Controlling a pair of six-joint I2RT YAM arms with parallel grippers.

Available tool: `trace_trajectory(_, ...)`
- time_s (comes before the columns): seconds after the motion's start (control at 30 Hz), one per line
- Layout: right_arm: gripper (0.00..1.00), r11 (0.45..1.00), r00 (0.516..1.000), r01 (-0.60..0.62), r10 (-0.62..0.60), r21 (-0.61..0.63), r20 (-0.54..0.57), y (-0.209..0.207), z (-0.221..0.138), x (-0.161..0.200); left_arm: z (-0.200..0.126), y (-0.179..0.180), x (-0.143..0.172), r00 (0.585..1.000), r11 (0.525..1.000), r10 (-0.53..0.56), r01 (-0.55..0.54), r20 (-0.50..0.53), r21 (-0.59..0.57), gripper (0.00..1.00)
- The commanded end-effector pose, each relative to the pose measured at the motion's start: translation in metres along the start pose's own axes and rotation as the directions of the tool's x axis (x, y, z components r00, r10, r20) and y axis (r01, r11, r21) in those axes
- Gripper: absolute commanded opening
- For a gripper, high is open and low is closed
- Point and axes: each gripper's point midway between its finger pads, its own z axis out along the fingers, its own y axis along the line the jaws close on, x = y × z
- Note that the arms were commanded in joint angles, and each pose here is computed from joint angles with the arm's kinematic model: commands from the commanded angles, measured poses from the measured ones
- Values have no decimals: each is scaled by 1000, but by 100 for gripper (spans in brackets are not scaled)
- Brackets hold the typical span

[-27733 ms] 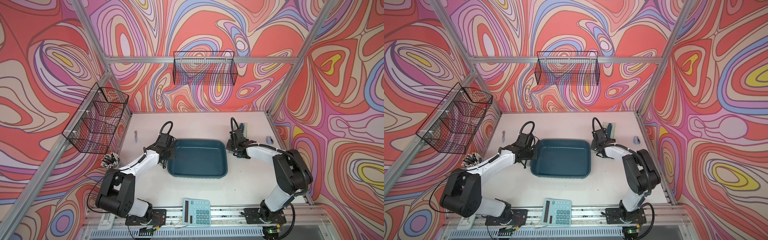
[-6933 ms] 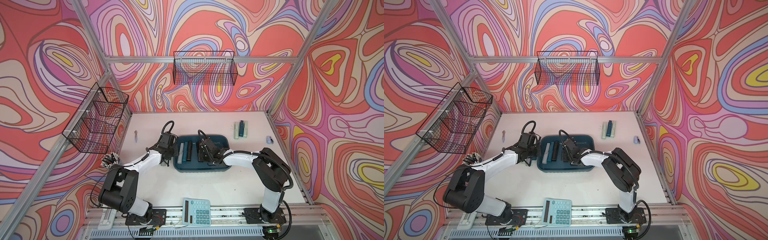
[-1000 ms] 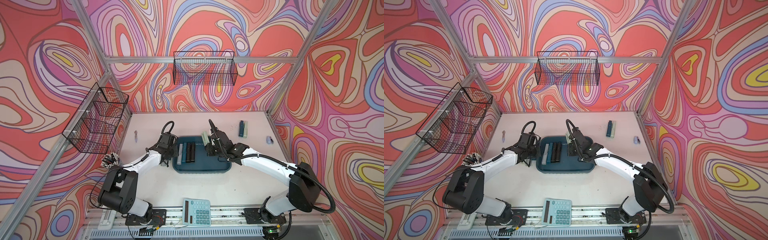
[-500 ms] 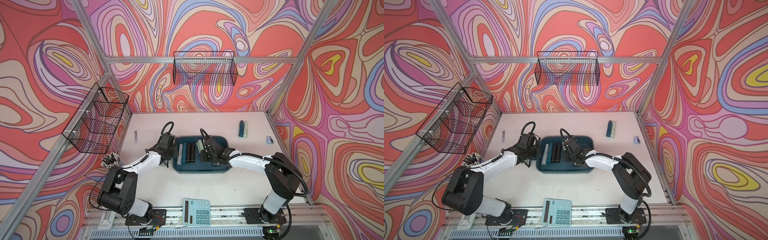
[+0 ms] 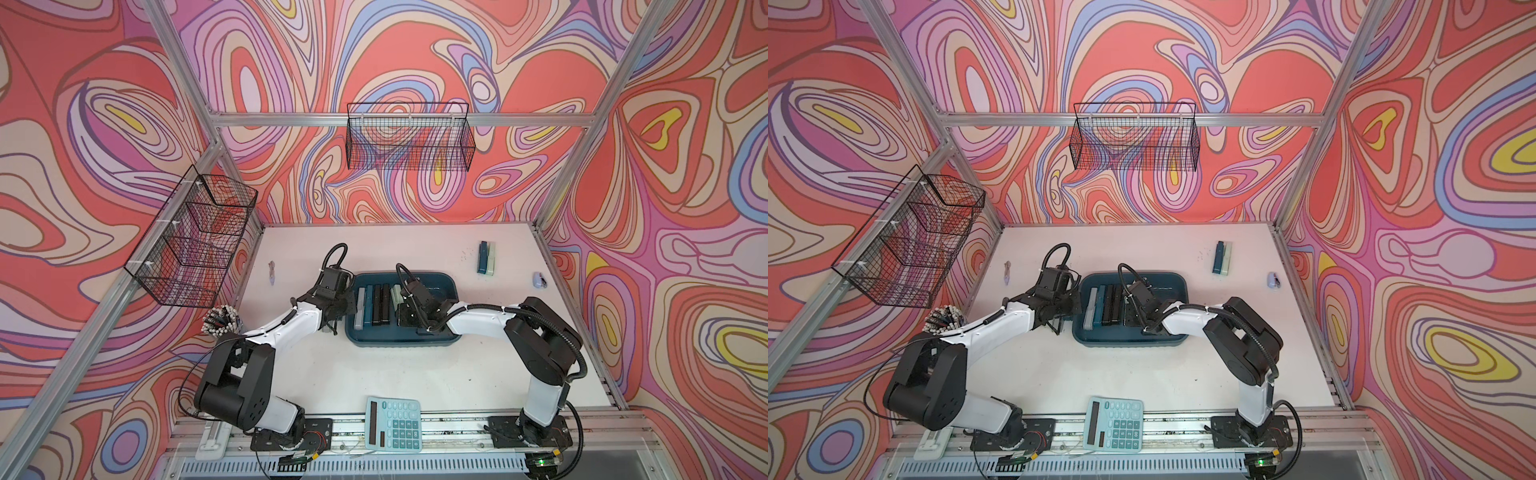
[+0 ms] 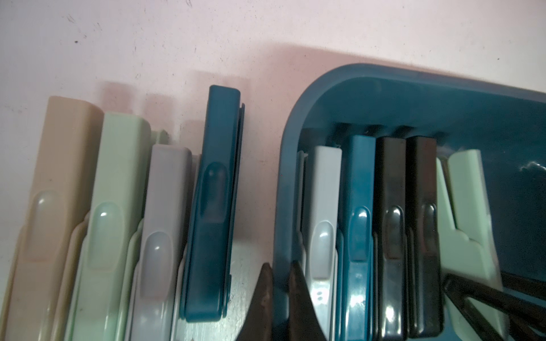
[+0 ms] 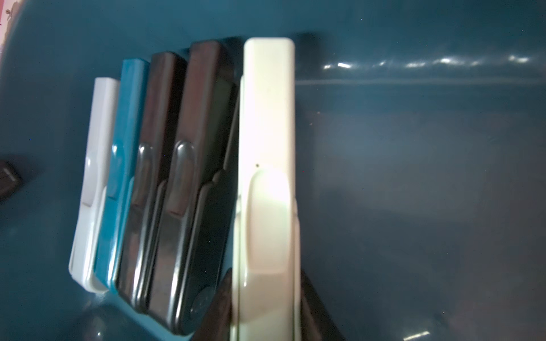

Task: Put the pruning pliers into the storage box
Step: Place the pruning pliers in the storage box.

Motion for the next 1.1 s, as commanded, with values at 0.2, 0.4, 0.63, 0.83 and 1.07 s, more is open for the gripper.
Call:
trace_trajectory(0.2, 36, 998, 999, -25, 27, -63, 25, 19, 3, -12, 3, 2, 8, 999, 1000, 9, -9, -38, -9, 5)
trace_trajectory(0.4, 44, 997, 999, -24, 27, -77, 38, 24, 0, -18, 4, 2, 10, 999, 1000, 5, -5, -38, -9, 5)
trace_trajectory(0.63, 44, 994, 997, -31, 37, -107, 61, 31, -4, -25, 4, 5, 13, 999, 1000, 3, -4, -40, -14, 6)
trace_trajectory(0.83, 44, 993, 997, -37, 44, -110, 64, 31, -6, -25, 5, 5, 14, 999, 1000, 2, -2, -40, -15, 5)
trace_trajectory(1.07, 43, 992, 996, -50, 58, -116, 66, 32, -4, -26, 6, 4, 14, 999, 1000, 1, -1, -41, -9, 5)
